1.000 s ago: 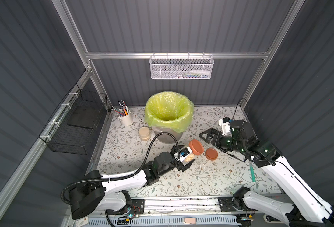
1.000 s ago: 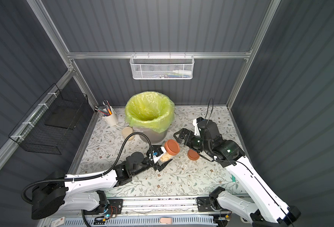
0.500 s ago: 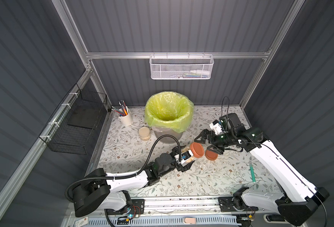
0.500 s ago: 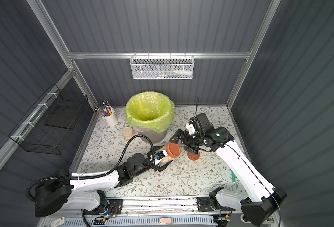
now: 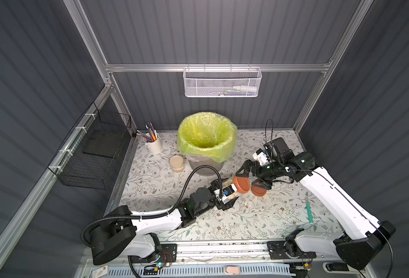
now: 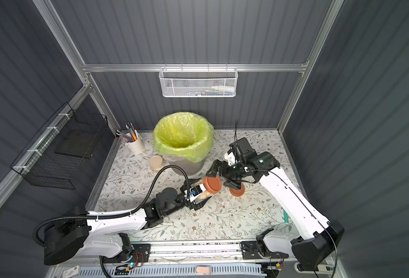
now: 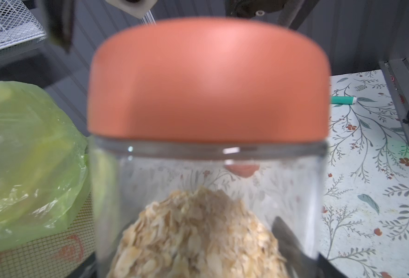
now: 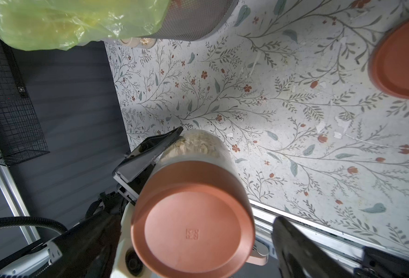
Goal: Empty expired oatmeal from jars
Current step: Unscrew the lid from the jar.
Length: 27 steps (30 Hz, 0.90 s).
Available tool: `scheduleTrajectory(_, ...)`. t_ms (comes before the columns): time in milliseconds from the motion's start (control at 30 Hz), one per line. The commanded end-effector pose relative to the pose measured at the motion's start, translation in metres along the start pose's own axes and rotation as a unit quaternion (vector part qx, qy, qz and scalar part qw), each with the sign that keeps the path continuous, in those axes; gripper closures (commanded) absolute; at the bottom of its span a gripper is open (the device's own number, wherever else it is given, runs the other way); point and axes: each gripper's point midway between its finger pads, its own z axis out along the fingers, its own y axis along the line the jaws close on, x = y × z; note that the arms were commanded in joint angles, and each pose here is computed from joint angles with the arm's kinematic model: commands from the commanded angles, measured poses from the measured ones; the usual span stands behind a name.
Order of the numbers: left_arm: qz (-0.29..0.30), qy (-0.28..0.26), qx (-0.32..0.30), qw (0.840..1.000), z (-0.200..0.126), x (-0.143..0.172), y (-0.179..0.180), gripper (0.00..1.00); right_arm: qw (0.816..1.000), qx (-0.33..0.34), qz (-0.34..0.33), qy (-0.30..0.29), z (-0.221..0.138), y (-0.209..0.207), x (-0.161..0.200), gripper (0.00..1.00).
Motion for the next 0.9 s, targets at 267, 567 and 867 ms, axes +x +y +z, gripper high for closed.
scheduleTrajectory(267, 0.000, -0.059, -0.024, 0.998, 0.001, -0.033, 0.014, 0.72, 0.999, 0.015, -0.026, 0.030, 0.008, 0.000, 0.012, 0.02)
scheduleTrajectory(567, -0.004, -0.063, -0.027, 0.998, -0.002, -0.035, 0.015, 0.72, 0.998, 0.029, -0.035, 0.036, 0.015, -0.005, 0.017, 0.07)
scheduleTrajectory(867, -0.013, -0.077, -0.028, 0.997, -0.004, -0.040, 0.016, 0.73, 0.998, 0.019, -0.051, 0.042, 0.021, -0.003, 0.022, 0.12)
